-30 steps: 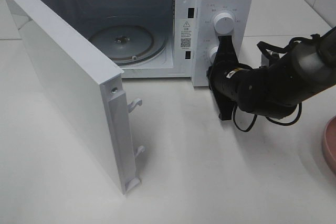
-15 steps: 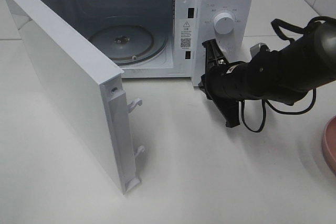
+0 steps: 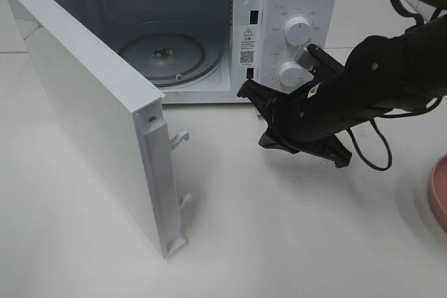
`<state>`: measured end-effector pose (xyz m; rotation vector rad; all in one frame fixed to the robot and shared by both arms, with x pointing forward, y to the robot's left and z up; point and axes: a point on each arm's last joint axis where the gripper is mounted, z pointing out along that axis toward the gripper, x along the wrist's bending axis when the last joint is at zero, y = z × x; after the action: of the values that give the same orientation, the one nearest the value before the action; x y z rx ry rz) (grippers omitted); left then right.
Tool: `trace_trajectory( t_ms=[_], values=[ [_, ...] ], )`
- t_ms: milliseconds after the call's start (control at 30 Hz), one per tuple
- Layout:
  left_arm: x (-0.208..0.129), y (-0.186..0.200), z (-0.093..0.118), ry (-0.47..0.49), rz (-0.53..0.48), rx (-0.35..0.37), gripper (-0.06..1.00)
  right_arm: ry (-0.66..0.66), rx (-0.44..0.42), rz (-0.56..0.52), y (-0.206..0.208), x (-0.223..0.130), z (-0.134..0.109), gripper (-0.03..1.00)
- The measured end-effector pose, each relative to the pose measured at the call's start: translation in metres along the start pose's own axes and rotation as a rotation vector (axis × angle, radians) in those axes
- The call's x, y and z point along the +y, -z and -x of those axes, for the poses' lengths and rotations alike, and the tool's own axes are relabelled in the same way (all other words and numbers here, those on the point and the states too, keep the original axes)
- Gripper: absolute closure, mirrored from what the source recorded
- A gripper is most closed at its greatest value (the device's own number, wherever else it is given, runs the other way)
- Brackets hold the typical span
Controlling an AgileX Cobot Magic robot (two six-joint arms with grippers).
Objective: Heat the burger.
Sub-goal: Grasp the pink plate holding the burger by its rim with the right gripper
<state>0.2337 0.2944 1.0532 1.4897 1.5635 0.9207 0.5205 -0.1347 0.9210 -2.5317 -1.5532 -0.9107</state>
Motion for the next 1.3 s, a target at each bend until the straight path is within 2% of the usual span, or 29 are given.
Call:
trace_trajectory(
  t_ms=[33,67,133,167,267,333,400,433,467,500,633,767,933,967,1000,1033,1067,1100,1133,1167,1200,1233,1267,1300],
  values=[
    [0.000,0.000,0.000,0.000,0.000,0.000,0.01,0.000,0.000,0.000,0.000,0.000,0.000,0.95],
    [0.000,0.000,0.000,0.000,0.000,0.000,0.01,0.105,-0.021,-0.031,0.008,-0.002,0.000,0.95],
    [0.000,0.000,0.000,0.000,0.000,0.000,0.01,0.148,-0.031,-0.043,0.012,-0.003,0.000,0.95],
    [0.000,0.000,0.000,0.000,0.000,0.000,0.01,0.244,-0.061,-0.076,0.022,-0.005,0.002,0.95],
    [0.000,0.000,0.000,0.000,0.000,0.000,0.01,0.319,-0.090,-0.102,0.031,-0.006,0.004,0.94],
    [0.000,0.000,0.000,0.000,0.000,0.000,0.01,0.421,-0.153,-0.140,0.045,-0.007,0.008,0.94],
    [0.000,0.000,0.000,0.000,0.000,0.000,0.01,0.446,-0.172,-0.149,0.049,-0.008,0.010,0.94],
    [0.000,0.000,0.000,0.000,0.000,0.000,0.01,0.492,-0.215,-0.167,0.057,-0.008,0.013,0.93],
    [0.000,0.000,0.000,0.000,0.000,0.000,0.01,0.492,-0.215,-0.167,0.057,-0.008,0.013,0.93],
    [0.000,0.000,0.000,0.000,0.000,0.000,0.01,0.534,-0.264,-0.185,0.065,-0.008,0.018,0.93],
    [0.000,0.000,0.000,0.000,0.000,0.000,0.01,0.583,-0.334,-0.206,0.082,-0.008,0.023,0.90],
    [0.000,0.000,0.000,0.000,0.000,0.000,0.01,0.613,-0.369,-0.220,0.092,-0.008,0.027,0.88],
    [0.000,0.000,0.000,0.000,0.000,0.000,0.01,0.650,-0.418,-0.239,0.109,-0.001,0.036,0.79],
    [0.000,0.000,0.000,0.000,0.000,0.000,0.01,0.660,-0.431,-0.250,0.113,0.002,0.040,0.76],
    [0.000,0.000,0.000,0.000,0.000,0.000,0.01,0.669,-0.438,-0.256,0.115,0.004,0.042,0.67],
    [0.000,0.000,0.000,0.000,0.000,0.000,0.01,0.669,-0.438,-0.256,0.115,0.004,0.042,0.67],
    [0.000,0.000,0.000,0.000,0.000,0.000,0.01,0.681,-0.450,-0.267,0.117,0.007,0.046,0.56],
    [0.000,0.000,0.000,0.000,0.000,0.000,0.01,0.677,-0.456,-0.272,0.118,0.009,0.049,0.51],
    [0.000,0.000,0.000,0.000,0.000,0.000,0.01,0.677,-0.456,-0.272,0.118,0.009,0.049,0.51],
    [0.000,0.000,0.000,0.000,0.000,0.000,0.01,0.667,-0.468,-0.276,0.119,0.013,0.053,0.37],
    [0.000,0.000,0.000,0.000,0.000,0.000,0.01,0.662,-0.472,-0.274,0.120,0.015,0.055,0.30],
    [0.000,0.000,0.000,0.000,0.000,0.000,0.01,0.662,-0.472,-0.274,0.120,0.015,0.055,0.30],
    [0.000,0.000,0.000,0.000,0.000,0.000,0.01,0.661,-0.494,-0.265,0.121,0.020,0.059,0.18],
    [0.000,0.000,0.000,0.000,0.000,0.000,0.01,0.662,-0.509,-0.258,0.122,0.023,0.062,0.13]
  ],
)
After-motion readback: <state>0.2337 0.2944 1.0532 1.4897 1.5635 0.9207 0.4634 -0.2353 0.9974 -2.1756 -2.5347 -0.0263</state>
